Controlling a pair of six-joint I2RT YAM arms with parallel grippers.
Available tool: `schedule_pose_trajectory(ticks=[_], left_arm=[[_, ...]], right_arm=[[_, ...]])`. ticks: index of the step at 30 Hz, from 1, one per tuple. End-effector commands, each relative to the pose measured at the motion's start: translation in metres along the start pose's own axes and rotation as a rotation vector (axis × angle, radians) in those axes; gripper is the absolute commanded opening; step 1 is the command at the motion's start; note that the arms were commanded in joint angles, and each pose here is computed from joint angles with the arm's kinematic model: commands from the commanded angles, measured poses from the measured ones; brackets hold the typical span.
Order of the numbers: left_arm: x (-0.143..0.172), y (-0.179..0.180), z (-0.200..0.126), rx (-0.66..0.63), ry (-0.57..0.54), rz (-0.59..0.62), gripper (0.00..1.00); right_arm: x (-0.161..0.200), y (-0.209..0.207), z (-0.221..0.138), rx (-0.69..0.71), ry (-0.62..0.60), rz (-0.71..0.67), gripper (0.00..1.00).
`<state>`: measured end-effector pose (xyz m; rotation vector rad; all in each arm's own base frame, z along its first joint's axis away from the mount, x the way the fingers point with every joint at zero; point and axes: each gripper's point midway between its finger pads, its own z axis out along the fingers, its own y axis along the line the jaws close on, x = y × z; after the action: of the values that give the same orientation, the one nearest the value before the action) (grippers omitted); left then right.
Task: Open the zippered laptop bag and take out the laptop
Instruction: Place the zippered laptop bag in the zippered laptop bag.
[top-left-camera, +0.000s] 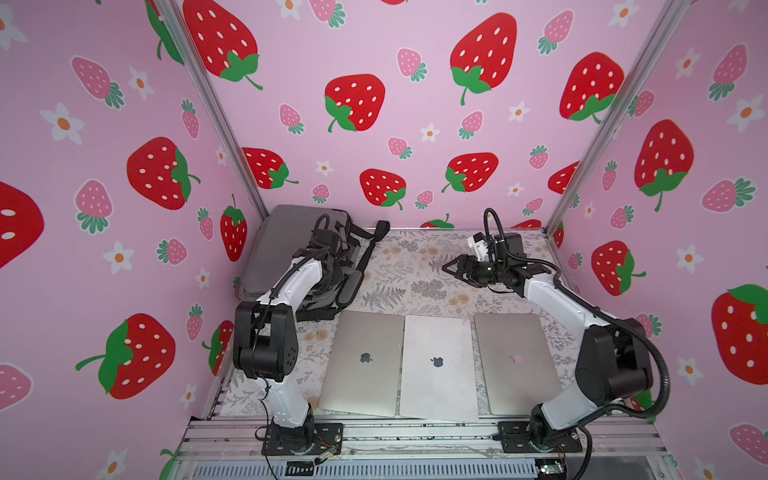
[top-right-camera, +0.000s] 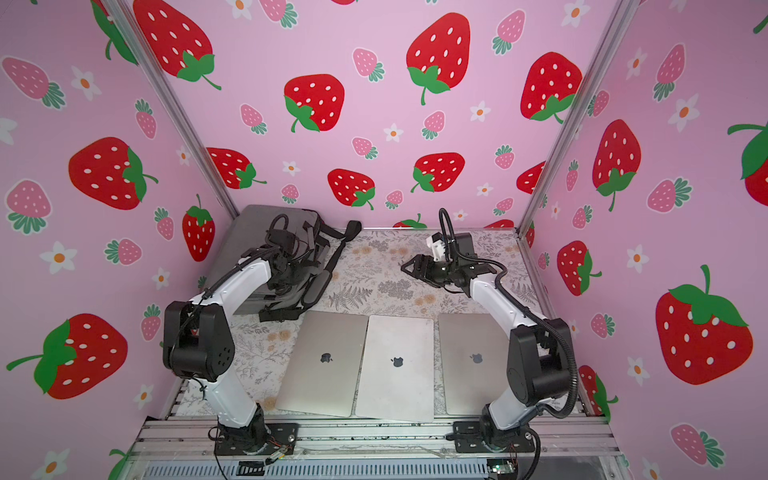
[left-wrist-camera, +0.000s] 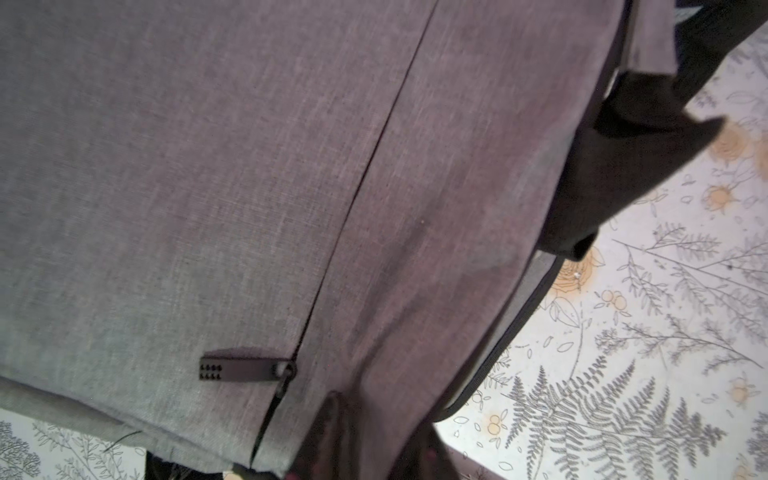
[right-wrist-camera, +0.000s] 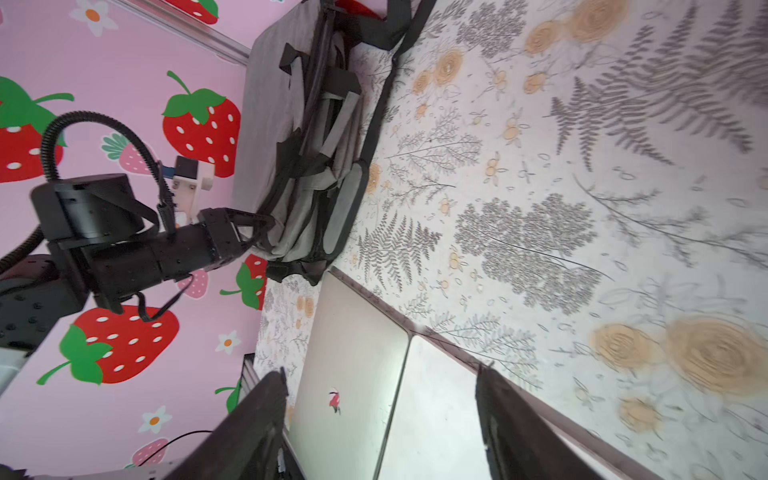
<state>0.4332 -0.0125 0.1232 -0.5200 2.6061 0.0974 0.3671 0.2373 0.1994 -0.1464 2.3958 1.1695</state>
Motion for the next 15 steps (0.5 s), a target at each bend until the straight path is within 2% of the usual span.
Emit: schedule_pose_trajectory(ticks=[1,4,6,8,10,13,15], left_arm=[[-0.034,-0.003,-0.031,0.042,-0.120,-0.003,0.43],[-0.040,0.002,-0.048,0.042,-0.154,0.044,0.60],[-0.042,0.008,-0.061,0.045,-0.182,0.059,0.67],[-0.044,0.015,-0.076,0.051,-0.236,0.063,0.76],[-0.041,0.021,-0.086,0.074,-0.288,0.054,0.81],[-0.033,0.028,-0.093,0.101,-0.374,0.034,0.91],[-0.024,0.036,-0.089,0.095,-0.407,0.018,0.94]], right_arm=[[0.005,-0.024,-0.025,0.130,-0.028,-0.056,0.78],[0.005,-0.045,-0.048,0.225,-0.076,-0.075,0.79],[0.002,-0.059,-0.068,0.296,-0.121,-0.089,0.81],[-0.001,-0.076,-0.094,0.412,-0.181,-0.123,0.83],[-0.005,-0.089,-0.117,0.529,-0.249,-0.169,0.87],[-0.011,-0.107,-0.150,0.703,-0.372,-0.219,1.00],[-0.012,-0.116,-0.167,0.803,-0.427,-0.257,1.00]])
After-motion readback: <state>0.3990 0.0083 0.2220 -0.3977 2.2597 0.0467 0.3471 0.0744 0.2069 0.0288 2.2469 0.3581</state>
